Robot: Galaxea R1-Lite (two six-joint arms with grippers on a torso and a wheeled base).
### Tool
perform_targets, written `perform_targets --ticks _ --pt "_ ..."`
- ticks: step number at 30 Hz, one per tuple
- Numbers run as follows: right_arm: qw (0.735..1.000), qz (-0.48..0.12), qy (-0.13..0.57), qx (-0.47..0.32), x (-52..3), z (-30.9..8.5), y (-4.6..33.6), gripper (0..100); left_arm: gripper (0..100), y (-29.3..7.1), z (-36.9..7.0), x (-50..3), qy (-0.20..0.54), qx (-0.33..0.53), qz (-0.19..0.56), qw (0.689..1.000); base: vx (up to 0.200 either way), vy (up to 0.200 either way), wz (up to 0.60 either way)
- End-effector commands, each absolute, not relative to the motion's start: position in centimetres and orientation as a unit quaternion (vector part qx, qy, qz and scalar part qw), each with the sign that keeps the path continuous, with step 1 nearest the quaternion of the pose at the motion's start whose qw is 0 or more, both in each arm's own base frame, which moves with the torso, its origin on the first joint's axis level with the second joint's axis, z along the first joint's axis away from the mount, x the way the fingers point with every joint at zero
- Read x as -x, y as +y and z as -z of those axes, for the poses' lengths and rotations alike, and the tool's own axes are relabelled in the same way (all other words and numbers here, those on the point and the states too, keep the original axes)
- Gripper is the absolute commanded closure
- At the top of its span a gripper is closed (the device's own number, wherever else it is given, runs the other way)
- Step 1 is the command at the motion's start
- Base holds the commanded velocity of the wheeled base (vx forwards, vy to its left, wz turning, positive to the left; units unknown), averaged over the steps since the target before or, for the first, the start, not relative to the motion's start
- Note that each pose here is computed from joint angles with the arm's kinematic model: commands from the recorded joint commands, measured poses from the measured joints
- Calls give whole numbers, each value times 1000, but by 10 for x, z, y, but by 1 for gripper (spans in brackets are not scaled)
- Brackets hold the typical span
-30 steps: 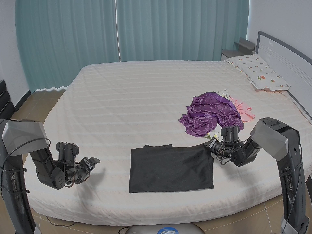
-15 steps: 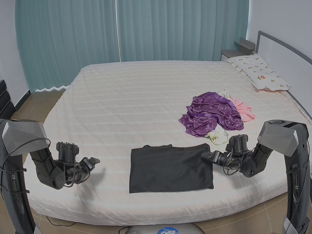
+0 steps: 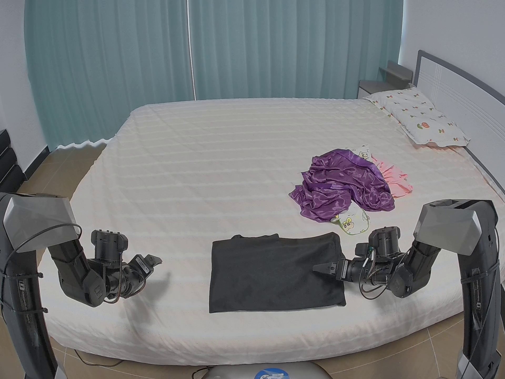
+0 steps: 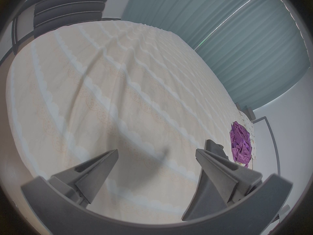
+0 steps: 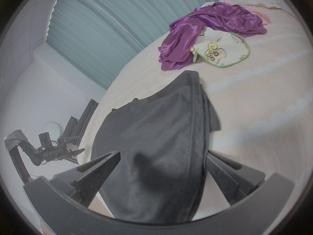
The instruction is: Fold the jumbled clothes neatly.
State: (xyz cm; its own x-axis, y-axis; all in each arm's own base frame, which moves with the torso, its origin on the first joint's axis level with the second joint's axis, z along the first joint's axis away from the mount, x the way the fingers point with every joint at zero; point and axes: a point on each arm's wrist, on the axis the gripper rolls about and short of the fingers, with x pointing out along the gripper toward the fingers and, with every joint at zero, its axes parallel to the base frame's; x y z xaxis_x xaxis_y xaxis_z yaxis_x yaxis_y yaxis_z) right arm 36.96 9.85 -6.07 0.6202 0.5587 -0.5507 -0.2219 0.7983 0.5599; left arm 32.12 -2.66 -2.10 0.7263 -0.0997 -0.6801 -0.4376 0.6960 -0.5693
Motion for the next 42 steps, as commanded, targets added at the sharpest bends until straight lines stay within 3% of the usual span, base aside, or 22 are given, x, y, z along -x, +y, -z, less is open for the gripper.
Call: perform_targets --ticks 1,18,19,42 --pt "865 -239 379 -227 -376 72 108 0 0 -27 22 -321 358 376 -100 849 0 0 0" --pt "857 -268 380 -221 -384 69 128 0 0 -28 22 -321 358 375 -100 849 0 0 0" --pt "857 -269 381 -221 -384 69 129 100 0 -28 23 -321 358 375 -100 849 0 0 0" --pt "868 -250 363 -227 -370 51 103 100 0 -28 23 -321 358 375 -101 849 0 0 0"
